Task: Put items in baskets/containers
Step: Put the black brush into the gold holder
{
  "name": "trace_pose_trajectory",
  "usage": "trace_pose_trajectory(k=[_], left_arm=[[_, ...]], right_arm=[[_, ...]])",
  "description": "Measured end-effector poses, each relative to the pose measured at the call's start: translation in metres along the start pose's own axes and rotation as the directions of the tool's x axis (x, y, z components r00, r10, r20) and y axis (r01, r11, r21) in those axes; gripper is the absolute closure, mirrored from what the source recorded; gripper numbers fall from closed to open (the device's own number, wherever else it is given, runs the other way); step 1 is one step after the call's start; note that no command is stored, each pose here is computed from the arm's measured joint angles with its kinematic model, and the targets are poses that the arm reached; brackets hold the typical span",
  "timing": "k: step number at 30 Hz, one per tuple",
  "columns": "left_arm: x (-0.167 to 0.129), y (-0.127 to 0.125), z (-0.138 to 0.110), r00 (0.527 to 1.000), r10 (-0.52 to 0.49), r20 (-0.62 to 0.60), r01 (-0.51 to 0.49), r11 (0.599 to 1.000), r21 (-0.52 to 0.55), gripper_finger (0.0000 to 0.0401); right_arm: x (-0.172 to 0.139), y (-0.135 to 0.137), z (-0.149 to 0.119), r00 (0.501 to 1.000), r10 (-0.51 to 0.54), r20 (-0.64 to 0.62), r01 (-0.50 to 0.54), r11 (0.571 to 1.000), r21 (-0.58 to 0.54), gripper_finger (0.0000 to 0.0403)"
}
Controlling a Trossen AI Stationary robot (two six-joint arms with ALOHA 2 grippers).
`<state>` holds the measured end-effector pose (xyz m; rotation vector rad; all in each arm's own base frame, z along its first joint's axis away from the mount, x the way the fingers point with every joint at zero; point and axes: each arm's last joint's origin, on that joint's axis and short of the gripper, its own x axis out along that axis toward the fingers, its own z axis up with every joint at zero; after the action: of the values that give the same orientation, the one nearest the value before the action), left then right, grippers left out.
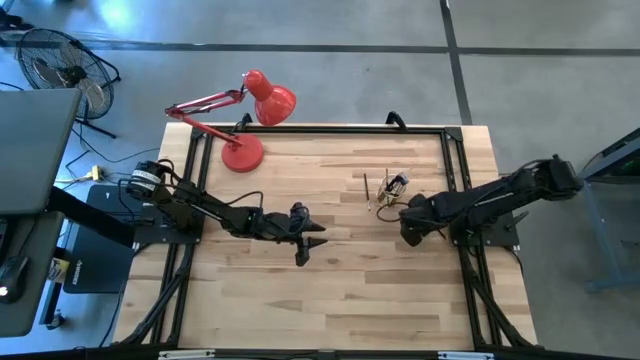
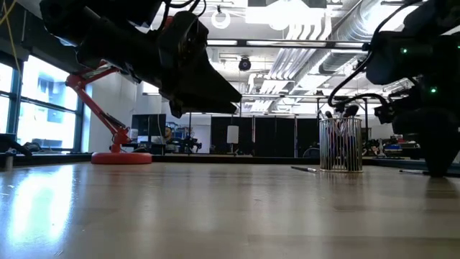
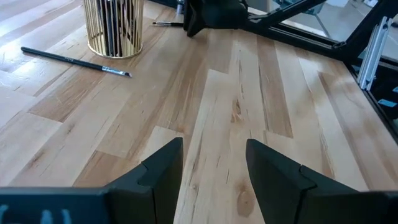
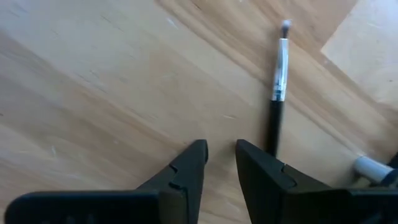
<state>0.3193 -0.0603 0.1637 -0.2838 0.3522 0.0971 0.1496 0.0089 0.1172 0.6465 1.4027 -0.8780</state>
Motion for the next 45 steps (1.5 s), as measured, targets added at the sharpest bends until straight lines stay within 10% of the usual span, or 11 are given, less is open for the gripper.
trace_pose_trajectory(k=[11, 17, 33, 45], left_arm=[[0.0, 0.0, -0.001, 1.0, 0.003, -0.005, -0.003, 1.0, 0.0, 0.0227], [0.0, 0.0, -0.001, 1.0, 0.004, -0.013, -0.004, 1.0, 0.001, 0.0227], [0.0, 0.001, -0.002, 1.0, 0.005, -0.019, -0.005, 1.0, -0.001, 0.0227], [0.0, 0.001, -0.002, 1.0, 0.007, -0.017, -0.007, 1.0, 0.0, 0.0227]], right_arm=[[-0.045, 0.022, 0.011, 0.984, 0.143, 0.102, -0.129, 0.983, -0.133, 0.0309], [-0.061, 0.019, 0.016, 0.989, 0.049, 0.137, -0.039, 0.996, -0.076, 0.0307], [-0.024, -0.017, 0.014, 0.998, -0.065, -0.023, 0.064, 0.998, -0.028, 0.0202], [-0.006, -0.015, 0.012, 0.998, 0.053, -0.021, -0.054, 0.998, -0.04, 0.0302]])
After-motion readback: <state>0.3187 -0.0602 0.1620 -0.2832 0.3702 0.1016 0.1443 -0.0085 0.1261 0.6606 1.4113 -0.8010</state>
